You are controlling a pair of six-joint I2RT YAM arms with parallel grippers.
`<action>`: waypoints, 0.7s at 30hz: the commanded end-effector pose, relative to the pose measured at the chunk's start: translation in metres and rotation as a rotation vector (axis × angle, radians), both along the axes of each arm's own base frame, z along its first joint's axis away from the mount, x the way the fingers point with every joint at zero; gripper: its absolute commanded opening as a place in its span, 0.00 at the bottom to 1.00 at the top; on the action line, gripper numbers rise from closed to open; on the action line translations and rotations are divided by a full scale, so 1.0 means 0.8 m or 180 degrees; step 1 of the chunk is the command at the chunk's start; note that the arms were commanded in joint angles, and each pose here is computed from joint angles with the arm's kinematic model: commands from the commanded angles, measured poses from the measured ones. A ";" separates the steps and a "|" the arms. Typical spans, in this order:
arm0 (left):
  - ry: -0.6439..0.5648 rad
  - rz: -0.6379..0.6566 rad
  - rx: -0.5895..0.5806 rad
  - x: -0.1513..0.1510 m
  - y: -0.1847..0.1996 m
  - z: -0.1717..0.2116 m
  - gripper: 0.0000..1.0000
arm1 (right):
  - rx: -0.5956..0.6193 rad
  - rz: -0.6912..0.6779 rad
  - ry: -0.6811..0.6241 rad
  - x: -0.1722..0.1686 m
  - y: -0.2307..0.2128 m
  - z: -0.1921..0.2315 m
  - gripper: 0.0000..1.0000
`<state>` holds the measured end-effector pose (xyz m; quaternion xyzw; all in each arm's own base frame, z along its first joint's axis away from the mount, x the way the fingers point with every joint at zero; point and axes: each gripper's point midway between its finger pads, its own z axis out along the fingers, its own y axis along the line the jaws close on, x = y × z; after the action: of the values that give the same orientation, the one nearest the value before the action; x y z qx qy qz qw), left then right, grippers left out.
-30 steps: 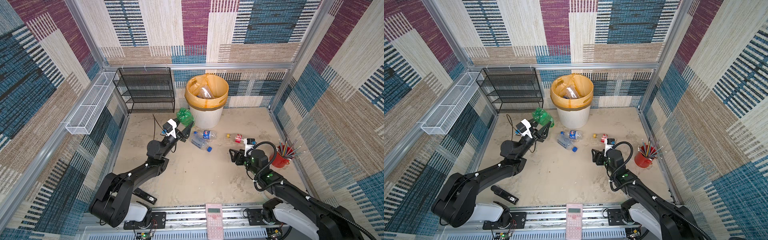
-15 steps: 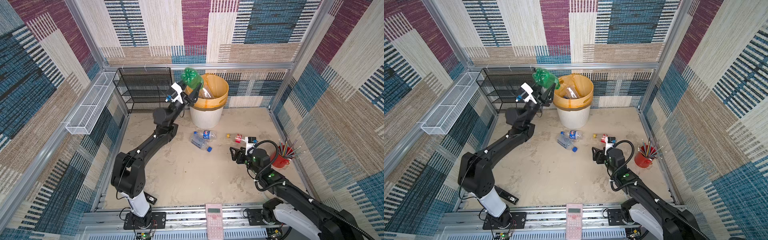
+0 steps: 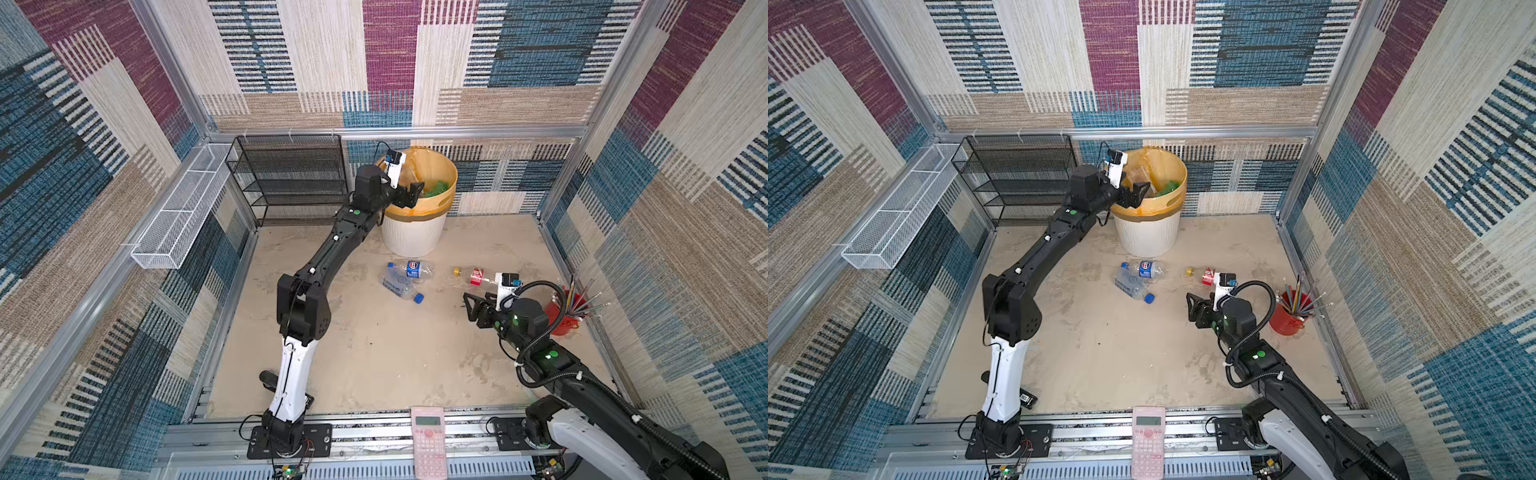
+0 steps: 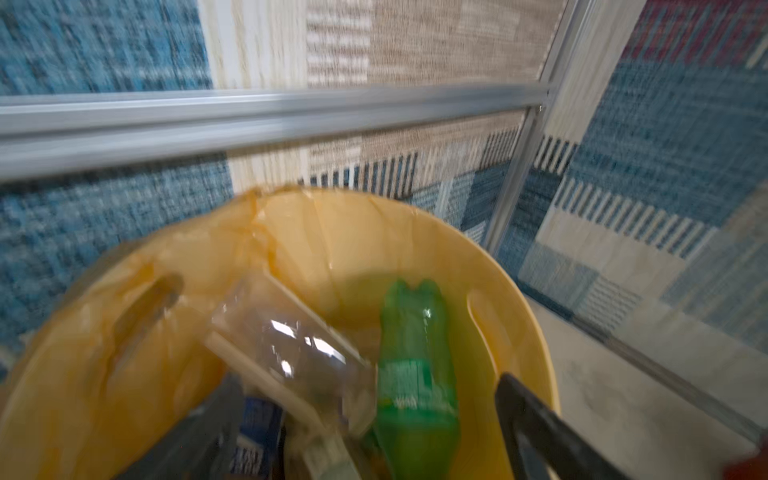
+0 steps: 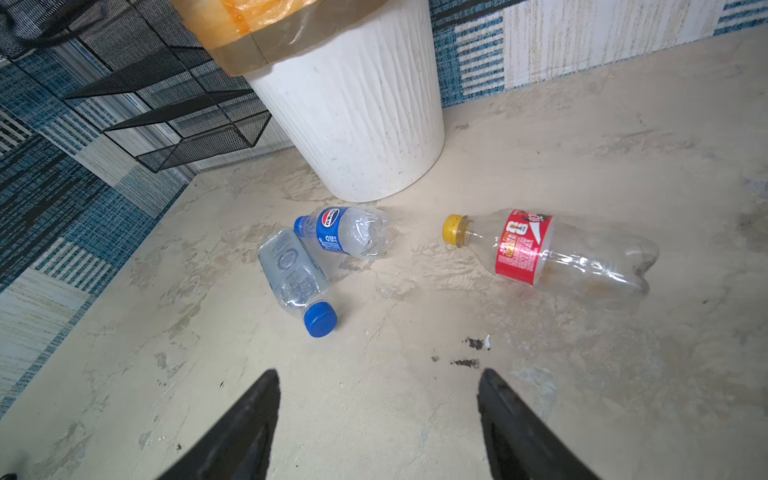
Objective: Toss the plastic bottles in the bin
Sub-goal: 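Open the left gripper to drop the green bottle into the bin, then draw the left arm back while the right gripper moves toward the red-label bottle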
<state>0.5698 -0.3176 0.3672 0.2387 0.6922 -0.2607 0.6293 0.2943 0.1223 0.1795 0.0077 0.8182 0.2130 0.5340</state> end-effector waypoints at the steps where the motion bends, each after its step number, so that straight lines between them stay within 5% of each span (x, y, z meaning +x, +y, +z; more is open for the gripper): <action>1: -0.2130 -0.0195 -0.1033 -0.259 0.105 0.370 0.94 | 0.0032 -0.0011 -0.0015 0.000 0.000 0.000 0.76; 10: -0.2493 -0.0362 -0.1189 -0.354 0.140 0.376 0.92 | 0.0028 -0.0091 0.0075 0.009 -0.001 -0.003 0.77; 21: -0.1596 0.0014 -0.1073 -0.359 0.170 0.218 0.87 | 0.0083 -0.0560 0.0664 0.053 -0.031 -0.009 0.81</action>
<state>0.2814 -0.1916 0.5603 0.2208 0.4390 -0.2950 0.8194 0.3315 0.1020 0.1755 0.0881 0.8532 0.1767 0.4827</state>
